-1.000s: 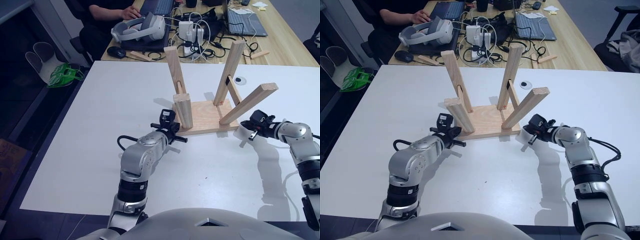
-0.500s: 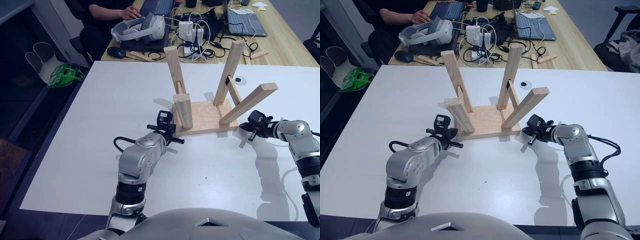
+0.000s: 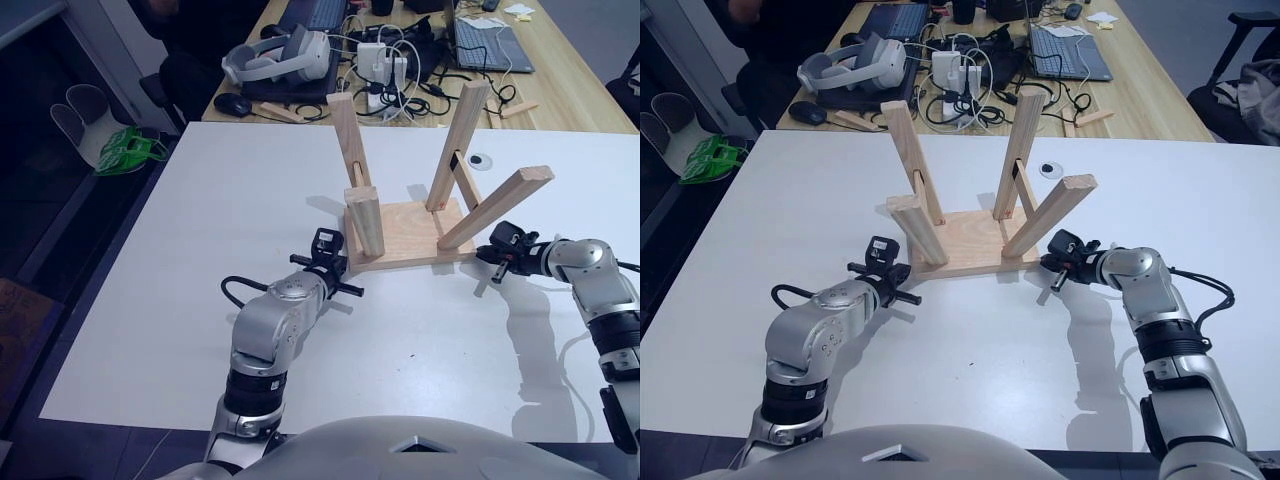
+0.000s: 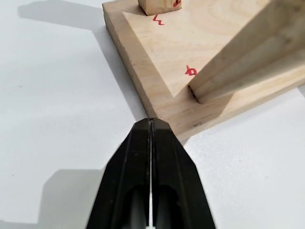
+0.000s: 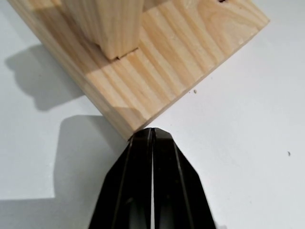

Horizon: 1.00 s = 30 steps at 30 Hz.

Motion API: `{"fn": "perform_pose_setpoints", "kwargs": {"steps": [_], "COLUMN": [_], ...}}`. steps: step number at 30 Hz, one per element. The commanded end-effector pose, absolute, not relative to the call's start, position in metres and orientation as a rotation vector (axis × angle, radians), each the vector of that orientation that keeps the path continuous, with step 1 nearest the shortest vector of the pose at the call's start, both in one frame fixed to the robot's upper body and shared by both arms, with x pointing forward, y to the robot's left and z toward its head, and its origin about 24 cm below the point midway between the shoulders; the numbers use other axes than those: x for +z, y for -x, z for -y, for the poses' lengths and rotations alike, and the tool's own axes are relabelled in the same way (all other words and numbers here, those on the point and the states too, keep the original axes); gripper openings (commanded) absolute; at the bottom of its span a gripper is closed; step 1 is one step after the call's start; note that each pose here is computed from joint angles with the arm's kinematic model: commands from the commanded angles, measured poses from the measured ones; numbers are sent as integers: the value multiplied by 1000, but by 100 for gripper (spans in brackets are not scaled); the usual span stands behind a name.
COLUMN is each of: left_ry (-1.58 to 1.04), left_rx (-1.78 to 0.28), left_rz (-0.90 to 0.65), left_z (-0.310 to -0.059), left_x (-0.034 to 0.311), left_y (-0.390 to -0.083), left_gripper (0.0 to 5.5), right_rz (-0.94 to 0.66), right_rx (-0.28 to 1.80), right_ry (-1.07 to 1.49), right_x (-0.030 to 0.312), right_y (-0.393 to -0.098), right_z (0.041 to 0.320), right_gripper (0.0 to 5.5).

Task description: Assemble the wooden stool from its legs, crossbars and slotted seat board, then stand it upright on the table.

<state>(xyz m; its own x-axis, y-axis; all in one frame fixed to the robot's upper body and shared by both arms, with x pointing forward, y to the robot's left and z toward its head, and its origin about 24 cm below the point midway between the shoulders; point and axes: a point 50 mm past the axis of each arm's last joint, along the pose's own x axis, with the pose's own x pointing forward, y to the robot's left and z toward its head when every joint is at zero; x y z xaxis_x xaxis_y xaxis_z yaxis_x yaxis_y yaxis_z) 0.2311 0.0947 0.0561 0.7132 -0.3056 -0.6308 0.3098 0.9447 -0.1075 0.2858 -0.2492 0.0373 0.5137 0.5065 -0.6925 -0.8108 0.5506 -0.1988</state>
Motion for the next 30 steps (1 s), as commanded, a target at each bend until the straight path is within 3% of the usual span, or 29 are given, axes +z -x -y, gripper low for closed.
{"fn": "perform_pose_setpoints", "kwargs": {"steps": [1,30], "left_ry": [0,63], "left_rx": [-330,-353], "left_rz": [-745,-740], "left_z": [-93,-88], "left_x": [43,41], "left_y": [-228,-232], "left_gripper": [4,4], "right_rz": [-625,-589], "right_rx": [861,907], "right_ry": [545,474], "right_x": [34,38], "right_y": [-286,-285], "right_z": [243,237], "right_gripper": [0,0]}}
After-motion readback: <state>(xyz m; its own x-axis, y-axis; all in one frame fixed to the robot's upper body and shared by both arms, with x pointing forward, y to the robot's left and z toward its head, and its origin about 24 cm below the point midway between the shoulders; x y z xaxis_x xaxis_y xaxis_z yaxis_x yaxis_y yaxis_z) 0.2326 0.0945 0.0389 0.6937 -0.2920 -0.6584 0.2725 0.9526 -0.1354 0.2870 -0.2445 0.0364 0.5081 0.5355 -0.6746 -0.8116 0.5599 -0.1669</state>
